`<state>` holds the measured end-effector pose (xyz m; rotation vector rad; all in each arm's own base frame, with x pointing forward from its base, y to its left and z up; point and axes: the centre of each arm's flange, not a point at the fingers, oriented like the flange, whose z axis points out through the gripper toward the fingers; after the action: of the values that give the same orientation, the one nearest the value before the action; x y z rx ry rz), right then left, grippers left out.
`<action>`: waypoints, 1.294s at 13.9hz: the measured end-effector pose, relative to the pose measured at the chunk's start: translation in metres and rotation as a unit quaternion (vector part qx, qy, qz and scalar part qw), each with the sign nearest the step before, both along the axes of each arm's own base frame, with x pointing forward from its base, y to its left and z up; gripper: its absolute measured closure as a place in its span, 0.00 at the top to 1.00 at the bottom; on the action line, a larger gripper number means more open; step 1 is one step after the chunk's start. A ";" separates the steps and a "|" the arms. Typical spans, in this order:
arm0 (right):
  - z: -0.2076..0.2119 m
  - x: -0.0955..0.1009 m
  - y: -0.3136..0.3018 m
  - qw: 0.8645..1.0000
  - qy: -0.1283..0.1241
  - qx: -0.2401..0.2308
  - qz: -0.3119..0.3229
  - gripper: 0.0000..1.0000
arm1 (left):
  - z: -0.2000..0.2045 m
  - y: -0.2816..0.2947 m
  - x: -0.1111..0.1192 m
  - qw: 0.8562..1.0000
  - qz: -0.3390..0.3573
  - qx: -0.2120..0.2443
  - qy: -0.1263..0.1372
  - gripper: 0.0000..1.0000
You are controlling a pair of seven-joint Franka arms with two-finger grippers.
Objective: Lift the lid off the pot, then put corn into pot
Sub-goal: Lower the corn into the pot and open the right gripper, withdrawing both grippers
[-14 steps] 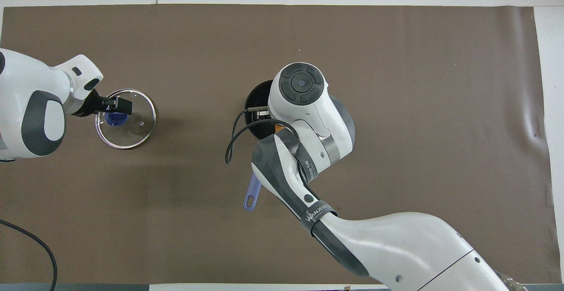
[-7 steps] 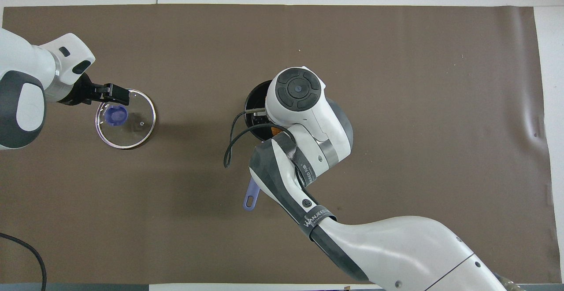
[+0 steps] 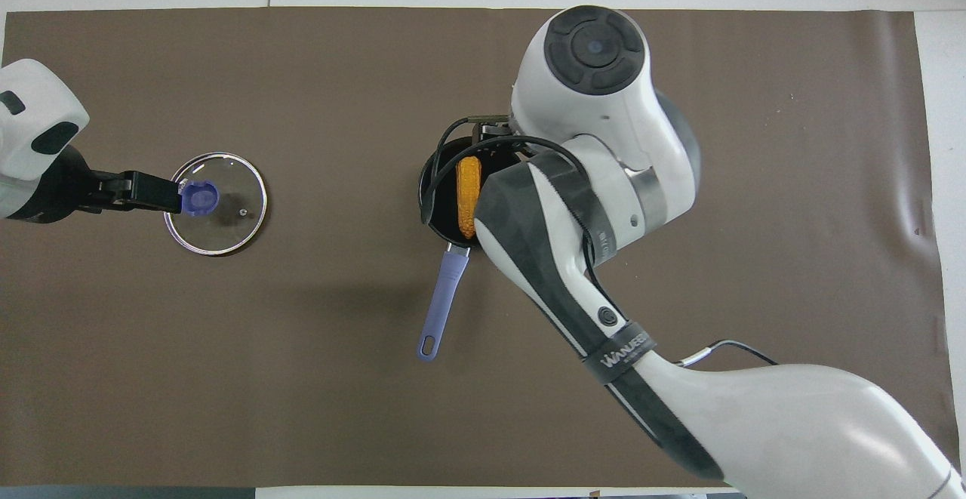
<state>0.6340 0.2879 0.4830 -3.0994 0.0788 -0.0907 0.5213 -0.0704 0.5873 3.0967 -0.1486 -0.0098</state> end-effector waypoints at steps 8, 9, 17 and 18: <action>0.115 -0.027 -0.195 0.998 0.058 -0.021 0.005 1.00 | 0.010 0.005 -0.008 0.999 0.033 0.001 0.004 1.00; 0.124 -0.034 -0.214 0.998 0.064 -0.021 0.009 1.00 | 0.018 0.005 -0.005 0.999 0.033 0.001 0.006 1.00; 0.131 -0.096 -0.279 0.995 0.091 -0.032 0.011 1.00 | 0.011 0.013 0.014 0.999 0.039 0.002 0.034 1.00; 0.131 -0.096 -0.281 0.995 0.088 -0.039 0.010 1.00 | 0.011 0.013 0.014 0.999 0.039 0.002 0.033 1.00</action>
<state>0.5376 0.0066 0.6136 -3.1776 0.0492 0.1842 0.5351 -0.0578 0.5988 3.0995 -0.0262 -0.1094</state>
